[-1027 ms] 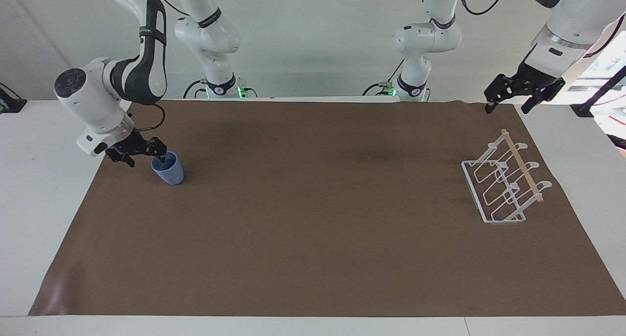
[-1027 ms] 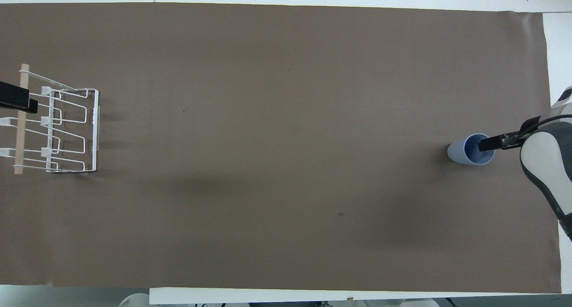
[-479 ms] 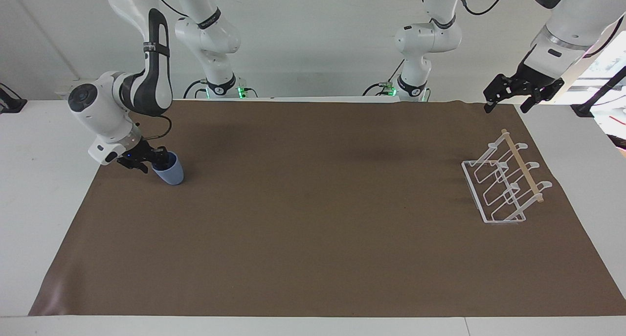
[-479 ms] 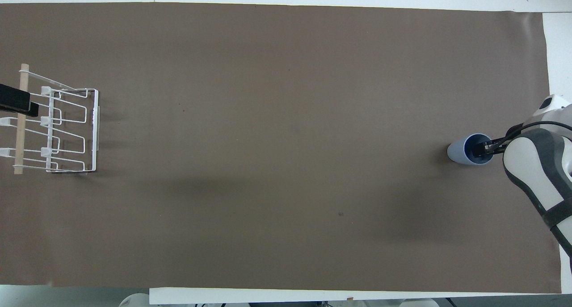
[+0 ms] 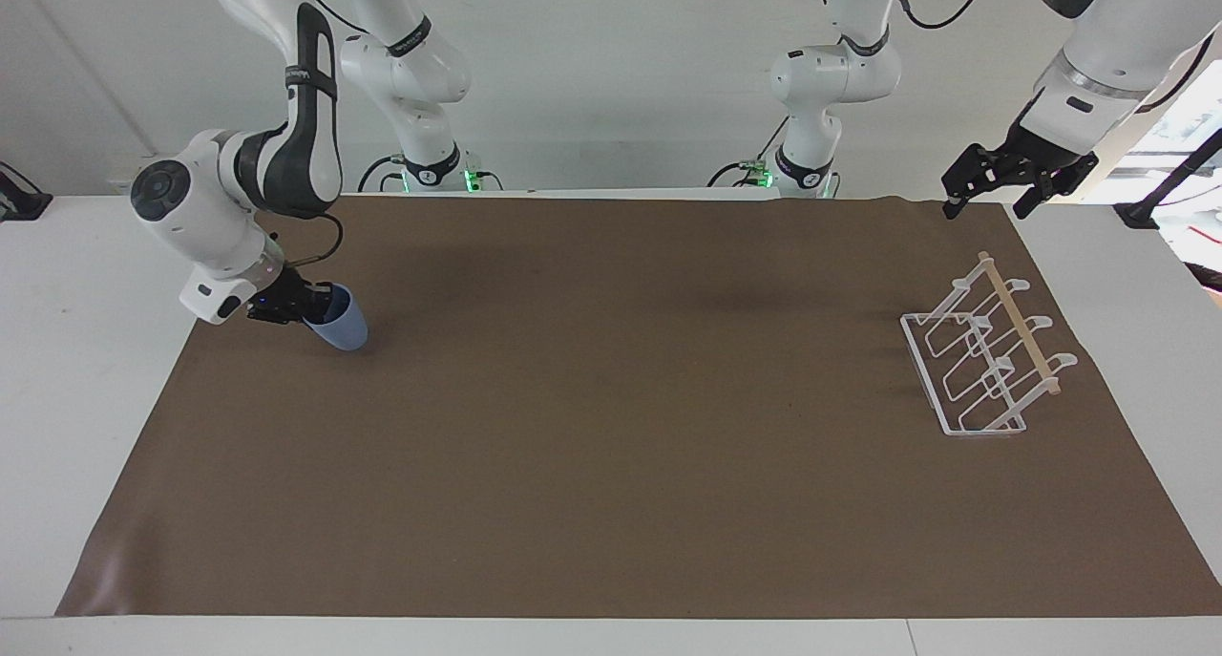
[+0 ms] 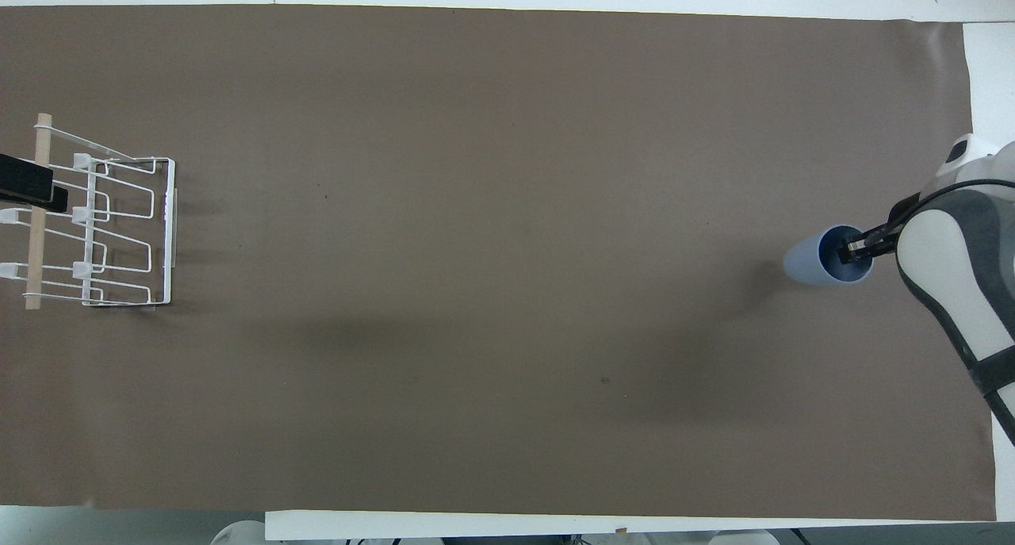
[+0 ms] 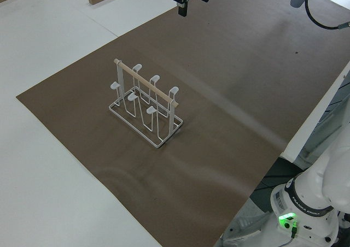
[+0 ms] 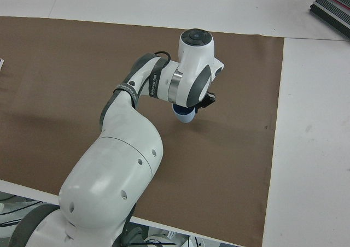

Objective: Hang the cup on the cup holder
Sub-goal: 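Lift the cup with the right gripper while the left gripper approaches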

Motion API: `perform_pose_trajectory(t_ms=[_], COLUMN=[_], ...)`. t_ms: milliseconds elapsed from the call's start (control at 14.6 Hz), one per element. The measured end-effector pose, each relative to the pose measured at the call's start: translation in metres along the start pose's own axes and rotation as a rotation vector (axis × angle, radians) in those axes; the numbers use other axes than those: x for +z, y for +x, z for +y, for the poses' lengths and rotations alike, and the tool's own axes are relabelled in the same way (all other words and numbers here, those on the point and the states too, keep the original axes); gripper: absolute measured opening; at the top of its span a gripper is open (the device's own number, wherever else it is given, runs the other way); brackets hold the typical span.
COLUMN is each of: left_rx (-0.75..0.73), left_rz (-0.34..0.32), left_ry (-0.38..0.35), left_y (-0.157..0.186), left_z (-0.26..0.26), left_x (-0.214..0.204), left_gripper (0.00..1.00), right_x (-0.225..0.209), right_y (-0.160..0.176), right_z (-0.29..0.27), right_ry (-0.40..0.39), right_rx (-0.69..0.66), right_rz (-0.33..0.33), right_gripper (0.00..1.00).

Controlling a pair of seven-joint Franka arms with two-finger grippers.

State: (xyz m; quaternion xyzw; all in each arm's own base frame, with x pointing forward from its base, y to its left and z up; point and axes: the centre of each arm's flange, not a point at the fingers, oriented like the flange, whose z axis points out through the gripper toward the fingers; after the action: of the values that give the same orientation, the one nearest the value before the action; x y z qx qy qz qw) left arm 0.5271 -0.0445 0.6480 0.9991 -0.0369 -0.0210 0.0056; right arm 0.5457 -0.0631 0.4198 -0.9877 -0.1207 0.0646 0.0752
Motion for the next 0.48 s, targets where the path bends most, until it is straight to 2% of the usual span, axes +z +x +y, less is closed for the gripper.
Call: perform_pose_trajectory(t_ms=[137, 274, 479], left_rx=[-0.067, -0.212, -0.474], left_rz=[-0.011, -0.023, -0.021], left_ry=[0.002, 0.006, -0.010], left_y=[-0.002, -0.006, -0.008], left_z=[0.001, 0.010, 0.049], left_x=[0.006, 0.017, 0.037], left_gripper=[1.00, 1.00, 1.00], right_x=[-0.041, -0.058, -0.063], right_y=[0.019, 0.026, 0.038], right_z=[-0.064, -0.117, -0.173], right_ry=[0.135, 0.324, 0.628], right_rx=[-0.028, 0.029, 0.175], right_rz=[0.060, 0.103, 0.111], right_gripper=[0.05, 0.05, 0.05])
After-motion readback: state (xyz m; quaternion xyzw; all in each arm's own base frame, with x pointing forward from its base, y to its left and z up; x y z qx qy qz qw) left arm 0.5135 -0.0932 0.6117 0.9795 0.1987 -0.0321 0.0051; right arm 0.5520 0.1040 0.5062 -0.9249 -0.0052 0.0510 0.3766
